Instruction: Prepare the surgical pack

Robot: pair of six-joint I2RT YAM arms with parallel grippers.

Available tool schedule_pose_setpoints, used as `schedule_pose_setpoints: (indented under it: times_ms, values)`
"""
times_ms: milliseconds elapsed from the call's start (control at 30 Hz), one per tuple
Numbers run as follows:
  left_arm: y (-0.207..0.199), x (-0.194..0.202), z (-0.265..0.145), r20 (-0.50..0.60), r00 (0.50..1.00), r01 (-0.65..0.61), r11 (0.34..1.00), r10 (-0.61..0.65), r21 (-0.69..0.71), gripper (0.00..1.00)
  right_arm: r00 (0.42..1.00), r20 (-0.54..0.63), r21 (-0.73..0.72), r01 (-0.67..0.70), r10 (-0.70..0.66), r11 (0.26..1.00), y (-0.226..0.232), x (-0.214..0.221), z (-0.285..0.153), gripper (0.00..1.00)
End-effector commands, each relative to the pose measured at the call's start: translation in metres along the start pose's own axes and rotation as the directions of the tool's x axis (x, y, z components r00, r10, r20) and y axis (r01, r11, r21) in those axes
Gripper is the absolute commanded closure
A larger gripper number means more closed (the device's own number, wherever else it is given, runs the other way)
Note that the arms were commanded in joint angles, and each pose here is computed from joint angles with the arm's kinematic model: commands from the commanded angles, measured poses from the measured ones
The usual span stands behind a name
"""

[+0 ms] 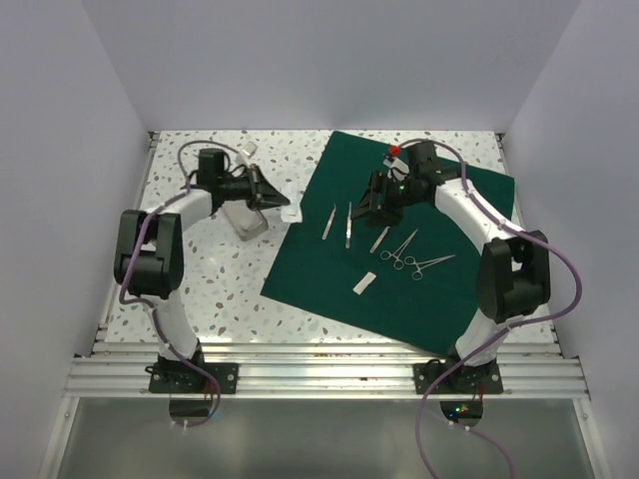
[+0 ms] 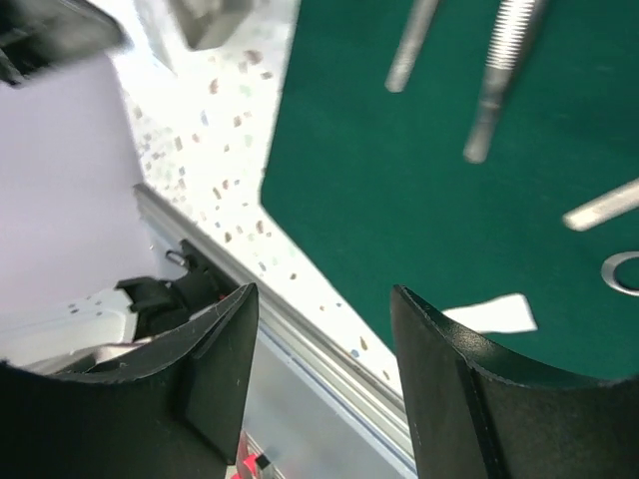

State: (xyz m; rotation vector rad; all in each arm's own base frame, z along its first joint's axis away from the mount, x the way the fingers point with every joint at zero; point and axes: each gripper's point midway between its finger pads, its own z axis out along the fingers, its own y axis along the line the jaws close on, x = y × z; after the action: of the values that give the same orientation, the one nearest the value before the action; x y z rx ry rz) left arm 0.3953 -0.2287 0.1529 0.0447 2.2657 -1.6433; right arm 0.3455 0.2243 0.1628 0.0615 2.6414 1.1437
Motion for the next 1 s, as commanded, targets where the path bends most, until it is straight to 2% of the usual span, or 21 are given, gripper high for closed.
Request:
schedule_pose_setpoints:
  times_ms: [0, 133, 233, 333, 567, 967]
  values:
    - [0.048, -0.025, -0.048, 0.107, 0.993, 0.072, 0.981, -0.053, -0.181, 1.0, 0.999, -0.007, 0.1, -0.041, 0.042, 0.994, -0.028, -0.001, -0.007, 0.41]
    - [0.088, -0.047, -0.095, 0.24, 0.964, 0.177, 0.946, -0.111, -0.272, 1.0, 0.998, -0.025, 0.116, -0.052, 0.055, 0.992, -0.036, 0.0, -0.004, 0.4]
    - [0.106, -0.057, -0.108, 0.28, 0.952, 0.216, 0.921, -0.125, -0.325, 1.0, 0.997, -0.036, 0.11, -0.067, 0.071, 0.992, -0.037, -0.001, 0.001, 0.4]
    - [0.128, -0.06, -0.108, 0.286, 0.944, 0.268, 0.89, -0.166, -0.369, 1.0, 0.997, -0.038, 0.111, -0.07, 0.074, 0.991, -0.039, -0.001, 0.003, 0.4]
    - [0.147, -0.084, -0.123, 0.375, 0.905, 0.354, 0.843, -0.2, -0.405, 1.0, 0.995, -0.053, 0.12, -0.074, 0.081, 0.99, -0.043, 0.007, 0.003, 0.4]
    - [0.168, -0.106, -0.131, 0.427, 0.871, 0.415, 0.831, -0.245, -0.369, 1.0, 0.994, -0.064, 0.121, -0.077, 0.085, 0.99, -0.047, 0.009, 0.006, 0.39]
